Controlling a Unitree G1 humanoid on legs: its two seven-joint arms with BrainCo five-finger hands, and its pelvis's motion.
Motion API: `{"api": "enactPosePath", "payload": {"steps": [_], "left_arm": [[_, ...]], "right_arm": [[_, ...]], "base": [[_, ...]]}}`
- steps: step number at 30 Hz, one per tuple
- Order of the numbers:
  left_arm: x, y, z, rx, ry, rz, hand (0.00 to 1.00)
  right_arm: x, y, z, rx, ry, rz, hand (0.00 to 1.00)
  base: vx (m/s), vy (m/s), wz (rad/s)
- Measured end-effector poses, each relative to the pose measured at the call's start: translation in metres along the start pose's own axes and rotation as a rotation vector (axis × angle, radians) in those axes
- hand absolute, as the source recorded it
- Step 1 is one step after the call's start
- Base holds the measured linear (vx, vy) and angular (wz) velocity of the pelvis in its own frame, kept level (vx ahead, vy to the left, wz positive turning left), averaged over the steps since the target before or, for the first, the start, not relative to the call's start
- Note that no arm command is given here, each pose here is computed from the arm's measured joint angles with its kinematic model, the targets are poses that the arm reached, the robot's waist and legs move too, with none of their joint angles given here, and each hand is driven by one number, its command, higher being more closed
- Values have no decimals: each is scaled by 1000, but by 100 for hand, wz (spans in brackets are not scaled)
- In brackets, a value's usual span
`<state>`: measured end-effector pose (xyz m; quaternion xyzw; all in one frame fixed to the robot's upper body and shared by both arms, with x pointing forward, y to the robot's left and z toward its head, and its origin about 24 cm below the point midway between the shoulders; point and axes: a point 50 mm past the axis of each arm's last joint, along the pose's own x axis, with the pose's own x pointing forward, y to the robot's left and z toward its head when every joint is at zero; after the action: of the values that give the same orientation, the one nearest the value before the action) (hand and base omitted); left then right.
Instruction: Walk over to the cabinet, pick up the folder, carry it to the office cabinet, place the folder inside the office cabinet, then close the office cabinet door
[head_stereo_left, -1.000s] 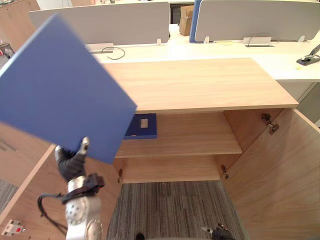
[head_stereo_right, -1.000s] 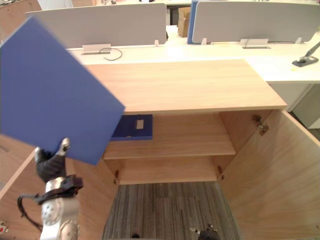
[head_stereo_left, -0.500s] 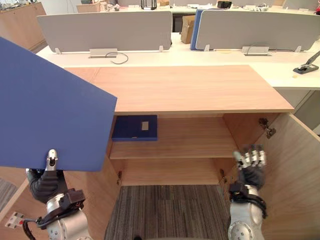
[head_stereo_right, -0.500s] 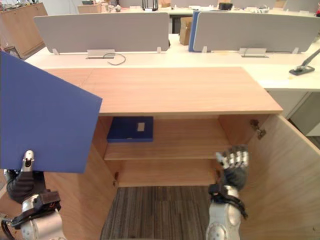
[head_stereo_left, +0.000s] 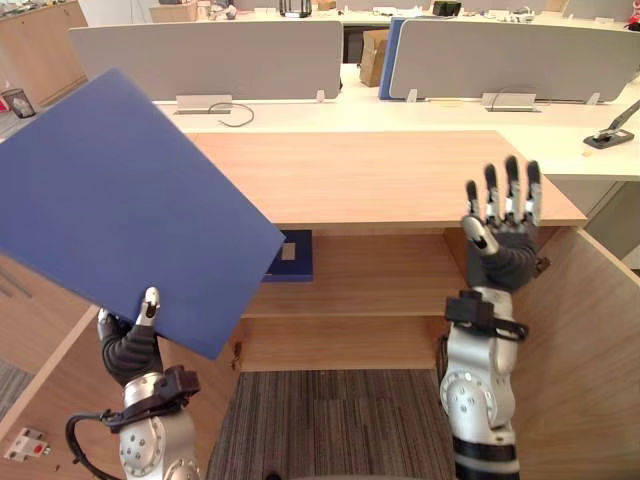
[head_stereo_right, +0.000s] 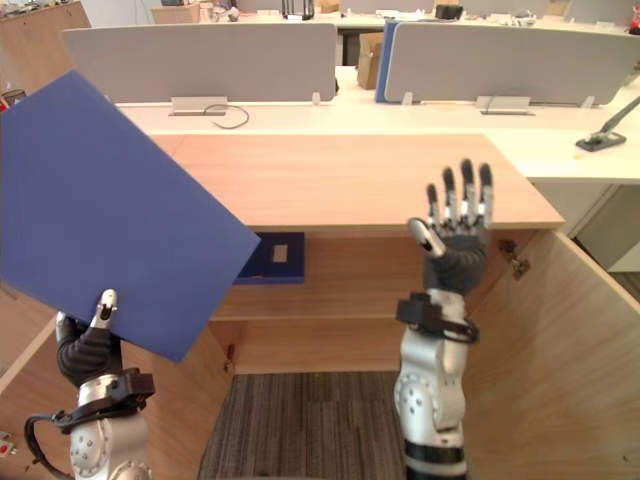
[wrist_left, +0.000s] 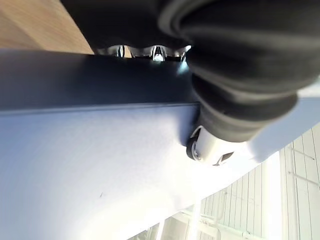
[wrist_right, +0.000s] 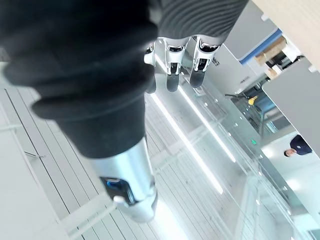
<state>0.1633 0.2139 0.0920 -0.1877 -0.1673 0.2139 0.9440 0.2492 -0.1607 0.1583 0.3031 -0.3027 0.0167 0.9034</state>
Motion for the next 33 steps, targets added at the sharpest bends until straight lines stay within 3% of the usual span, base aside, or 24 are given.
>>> {"api": "enactPosePath", "payload": {"steps": [12, 18, 24, 33], "left_arm": [[3, -14, -2, -23, 7, -109, 100], [1, -25, -5, -31, 34, -196, 100], [-1, -32, -8, -36, 58, -281, 100], [-3, -37, -9, -24, 73, -336, 100]], "right_arm": [[35, -8, -37, -65, 255, 96, 0], [49, 18, -68, -147, 426, 300, 0], [64, 52, -74, -288, 501, 613, 0], [77, 61, -81, -406, 590, 745, 0]], "base": [[-19, -1, 3], [-62, 0, 2], [-4, -1, 1], [-9, -6, 3]]}}
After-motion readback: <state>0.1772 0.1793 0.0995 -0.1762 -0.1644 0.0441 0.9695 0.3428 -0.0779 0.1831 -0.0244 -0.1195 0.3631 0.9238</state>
